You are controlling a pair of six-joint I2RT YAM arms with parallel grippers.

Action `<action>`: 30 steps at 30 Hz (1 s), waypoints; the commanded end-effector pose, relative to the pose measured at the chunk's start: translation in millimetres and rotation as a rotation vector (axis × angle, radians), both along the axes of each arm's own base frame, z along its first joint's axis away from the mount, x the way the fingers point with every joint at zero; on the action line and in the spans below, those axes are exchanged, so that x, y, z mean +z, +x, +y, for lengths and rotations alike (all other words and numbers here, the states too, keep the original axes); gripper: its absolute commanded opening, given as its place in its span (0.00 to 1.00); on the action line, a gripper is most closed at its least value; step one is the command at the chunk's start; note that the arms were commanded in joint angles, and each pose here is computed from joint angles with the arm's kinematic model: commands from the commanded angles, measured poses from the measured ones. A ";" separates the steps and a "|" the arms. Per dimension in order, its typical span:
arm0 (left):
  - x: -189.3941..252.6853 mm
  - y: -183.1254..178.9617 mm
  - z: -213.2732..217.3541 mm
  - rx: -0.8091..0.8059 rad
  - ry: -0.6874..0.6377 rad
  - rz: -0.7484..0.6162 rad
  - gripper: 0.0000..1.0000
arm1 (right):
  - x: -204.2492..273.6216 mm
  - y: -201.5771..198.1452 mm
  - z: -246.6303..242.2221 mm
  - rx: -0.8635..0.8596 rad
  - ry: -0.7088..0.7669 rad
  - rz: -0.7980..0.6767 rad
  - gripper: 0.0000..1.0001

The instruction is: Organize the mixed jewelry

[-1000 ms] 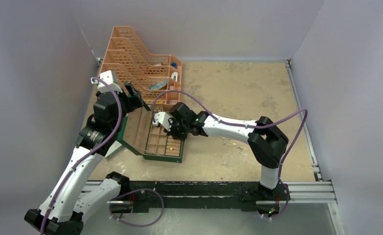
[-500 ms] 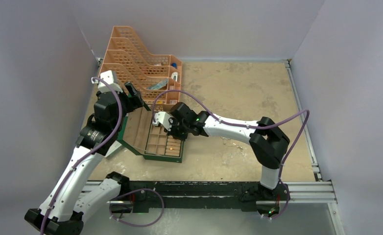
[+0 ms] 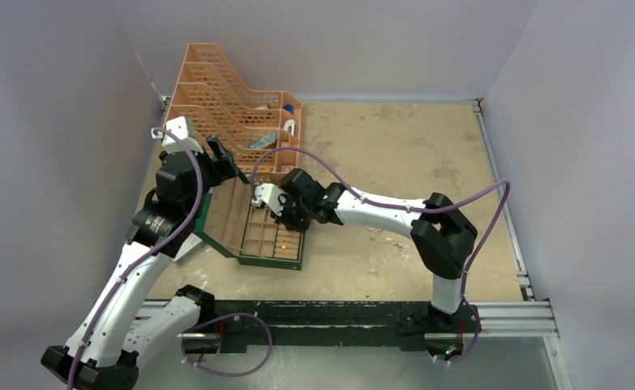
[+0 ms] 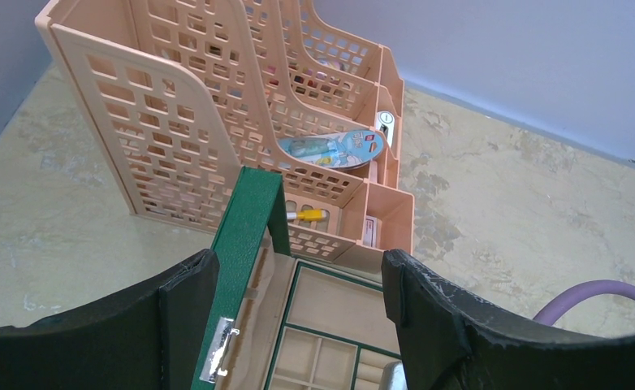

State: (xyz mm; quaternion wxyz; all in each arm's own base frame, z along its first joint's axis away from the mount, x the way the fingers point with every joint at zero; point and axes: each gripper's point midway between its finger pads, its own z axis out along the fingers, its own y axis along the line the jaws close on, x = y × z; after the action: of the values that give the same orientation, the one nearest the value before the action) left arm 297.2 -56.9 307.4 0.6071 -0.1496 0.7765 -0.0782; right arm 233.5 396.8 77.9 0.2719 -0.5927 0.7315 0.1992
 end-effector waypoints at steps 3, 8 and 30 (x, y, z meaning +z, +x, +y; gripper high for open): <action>5.4 2.3 -1.0 0.002 -0.025 -0.018 0.74 | 2.7 1.2 3.5 -0.005 -0.007 -0.003 0.00; 5.7 2.6 -1.0 0.002 -0.027 -0.018 0.74 | -0.9 -1.5 -0.4 0.014 -0.020 -0.003 0.00; 4.2 3.5 -0.9 0.004 -0.033 -0.014 0.74 | -9.4 1.4 -13.4 -0.058 -0.107 -0.002 0.10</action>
State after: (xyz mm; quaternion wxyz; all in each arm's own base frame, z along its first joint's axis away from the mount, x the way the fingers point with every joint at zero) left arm 299.2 -58.1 304.5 0.6027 -0.1509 0.7794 -0.0805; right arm 235.6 394.2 70.2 0.2706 -0.5969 0.7351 0.1736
